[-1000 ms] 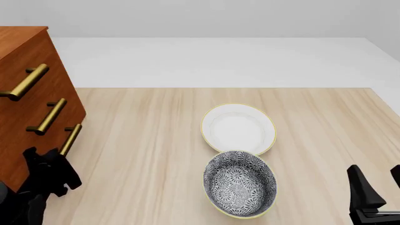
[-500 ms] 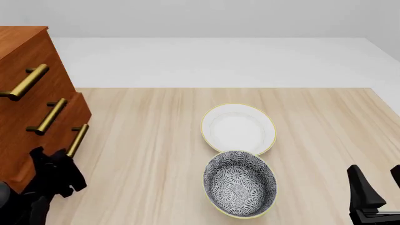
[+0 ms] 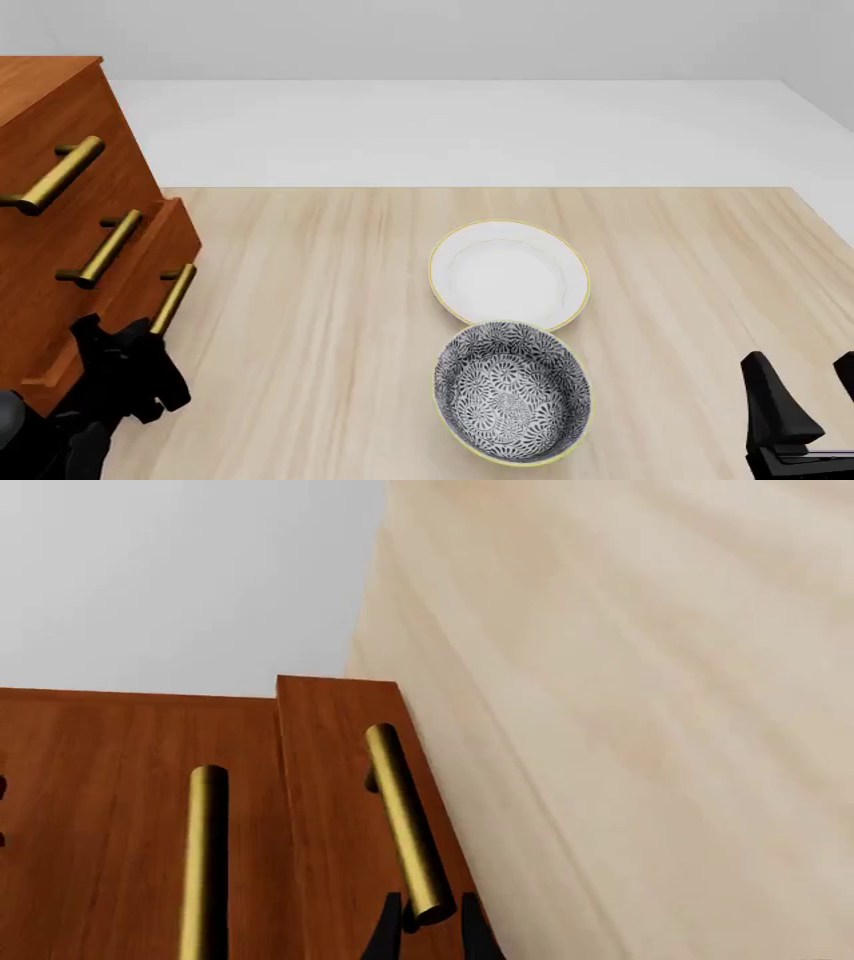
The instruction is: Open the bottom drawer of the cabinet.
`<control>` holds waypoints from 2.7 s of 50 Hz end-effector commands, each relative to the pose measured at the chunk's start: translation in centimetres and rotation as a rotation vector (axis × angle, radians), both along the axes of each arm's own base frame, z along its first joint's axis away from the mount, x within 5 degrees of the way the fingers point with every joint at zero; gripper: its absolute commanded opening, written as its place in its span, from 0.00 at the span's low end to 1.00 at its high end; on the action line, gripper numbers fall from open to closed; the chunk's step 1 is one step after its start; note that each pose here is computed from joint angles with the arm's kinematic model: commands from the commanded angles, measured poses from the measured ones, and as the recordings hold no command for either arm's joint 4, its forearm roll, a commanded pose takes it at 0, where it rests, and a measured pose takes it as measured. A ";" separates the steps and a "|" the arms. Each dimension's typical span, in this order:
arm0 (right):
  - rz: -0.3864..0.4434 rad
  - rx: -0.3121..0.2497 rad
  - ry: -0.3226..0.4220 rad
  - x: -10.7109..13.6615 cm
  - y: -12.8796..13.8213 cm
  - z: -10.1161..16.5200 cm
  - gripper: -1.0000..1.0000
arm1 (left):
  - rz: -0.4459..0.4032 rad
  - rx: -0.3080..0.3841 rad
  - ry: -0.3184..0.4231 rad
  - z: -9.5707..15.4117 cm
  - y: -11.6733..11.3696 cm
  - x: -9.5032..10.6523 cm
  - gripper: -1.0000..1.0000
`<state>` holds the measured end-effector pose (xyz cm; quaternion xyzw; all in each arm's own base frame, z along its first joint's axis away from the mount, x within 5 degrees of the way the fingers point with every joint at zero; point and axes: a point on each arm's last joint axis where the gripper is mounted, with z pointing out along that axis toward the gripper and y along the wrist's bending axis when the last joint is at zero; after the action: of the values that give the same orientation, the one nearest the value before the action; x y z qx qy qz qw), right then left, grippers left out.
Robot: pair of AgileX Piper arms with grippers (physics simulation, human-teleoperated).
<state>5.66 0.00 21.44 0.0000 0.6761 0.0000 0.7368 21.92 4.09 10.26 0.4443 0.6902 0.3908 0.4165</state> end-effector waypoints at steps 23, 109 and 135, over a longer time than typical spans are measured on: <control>0.000 0.000 0.000 0.0 0.0 0.0 1.00 | -0.066 0.005 -0.018 0.6 -1.6 -0.6 0.00; 0.000 0.000 0.000 0.0 0.0 0.0 1.00 | -0.108 -0.017 -0.014 1.0 -2.7 -0.9 0.00; 0.000 0.000 0.000 0.0 0.0 0.0 1.00 | -0.137 -0.036 -0.026 3.7 -3.5 -2.4 1.00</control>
<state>5.66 0.00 21.44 0.0000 0.6761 0.0000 0.7368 20.42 0.93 12.53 0.4768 0.6670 0.3537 0.4502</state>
